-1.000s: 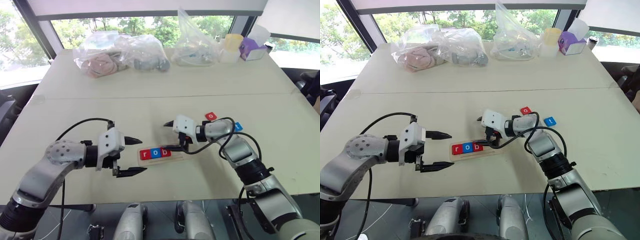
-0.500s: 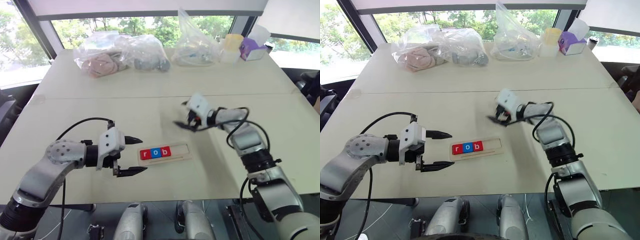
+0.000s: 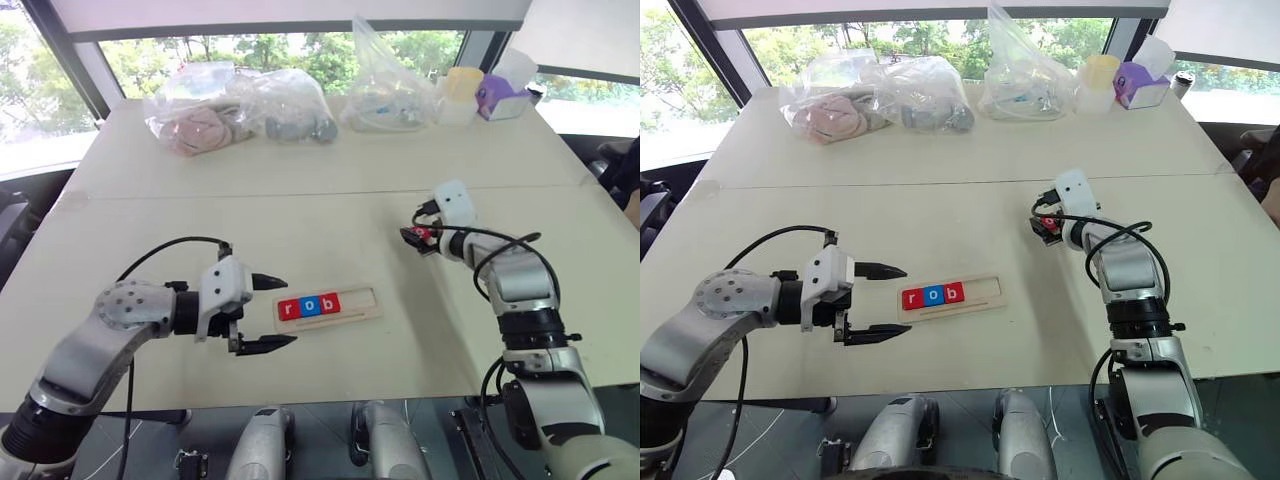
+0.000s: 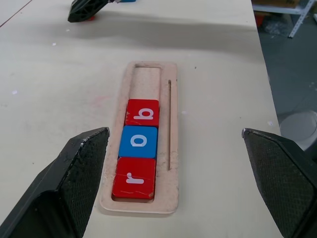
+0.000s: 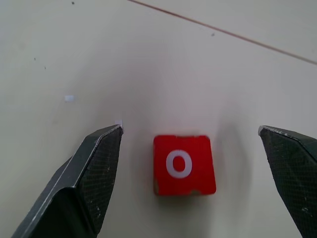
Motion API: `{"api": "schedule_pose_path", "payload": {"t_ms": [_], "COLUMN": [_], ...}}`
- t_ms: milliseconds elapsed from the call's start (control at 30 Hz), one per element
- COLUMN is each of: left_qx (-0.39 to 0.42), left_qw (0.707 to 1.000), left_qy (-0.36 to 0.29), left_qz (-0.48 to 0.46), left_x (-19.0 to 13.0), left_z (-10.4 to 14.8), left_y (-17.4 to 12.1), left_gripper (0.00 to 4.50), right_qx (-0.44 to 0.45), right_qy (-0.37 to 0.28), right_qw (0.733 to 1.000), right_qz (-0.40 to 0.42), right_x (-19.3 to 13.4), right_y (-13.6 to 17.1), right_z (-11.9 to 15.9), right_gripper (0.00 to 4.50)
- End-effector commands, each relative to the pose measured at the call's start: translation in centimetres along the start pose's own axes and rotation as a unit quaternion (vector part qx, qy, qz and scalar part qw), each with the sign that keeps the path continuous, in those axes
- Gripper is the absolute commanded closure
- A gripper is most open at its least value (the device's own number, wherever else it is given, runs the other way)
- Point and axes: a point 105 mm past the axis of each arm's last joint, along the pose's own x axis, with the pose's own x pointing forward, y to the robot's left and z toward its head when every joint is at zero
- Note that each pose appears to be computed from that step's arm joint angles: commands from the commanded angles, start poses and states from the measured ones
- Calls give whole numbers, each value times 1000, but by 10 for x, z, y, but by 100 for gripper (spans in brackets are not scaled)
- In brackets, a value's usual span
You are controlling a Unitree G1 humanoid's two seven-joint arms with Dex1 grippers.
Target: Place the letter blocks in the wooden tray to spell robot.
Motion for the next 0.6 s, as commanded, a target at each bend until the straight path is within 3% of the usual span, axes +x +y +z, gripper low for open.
{"api": "schedule_pose_path", "payload": {"t_ms": [33, 233, 333, 467, 500, 600], "left_qx": [25, 29, 29, 27, 27, 26], "left_qw": [1000, 1000, 1000, 1000, 1000, 1000], "left_qy": [-11, -12, -12, -12, -12, -13], "left_qz": [-2, 0, 1, 1, 1, 0], "left_x": [0, 0, 0, 1, 0, 0], "left_z": [10, 10, 10, 10, 10, 10], "left_y": [0, 1, 1, 1, 1, 1], "left_gripper": [0, 0, 0, 0, 0, 0], "right_qx": [19, 62, 95, 129, 131, 137], "right_qy": [2, 20, 22, 23, 23, 1], "right_qw": [1000, 998, 995, 991, 991, 991], "right_qz": [-15, -4, 4, 22, 21, -6], "right_x": [-1, 4, 7, 3, -1, -17], "right_y": [-5, -3, 0, 10, 11, 8], "right_z": [-4, -15, -14, -9, -8, 1], "right_gripper": [6, 6, 95, 301, 332, 332]}}
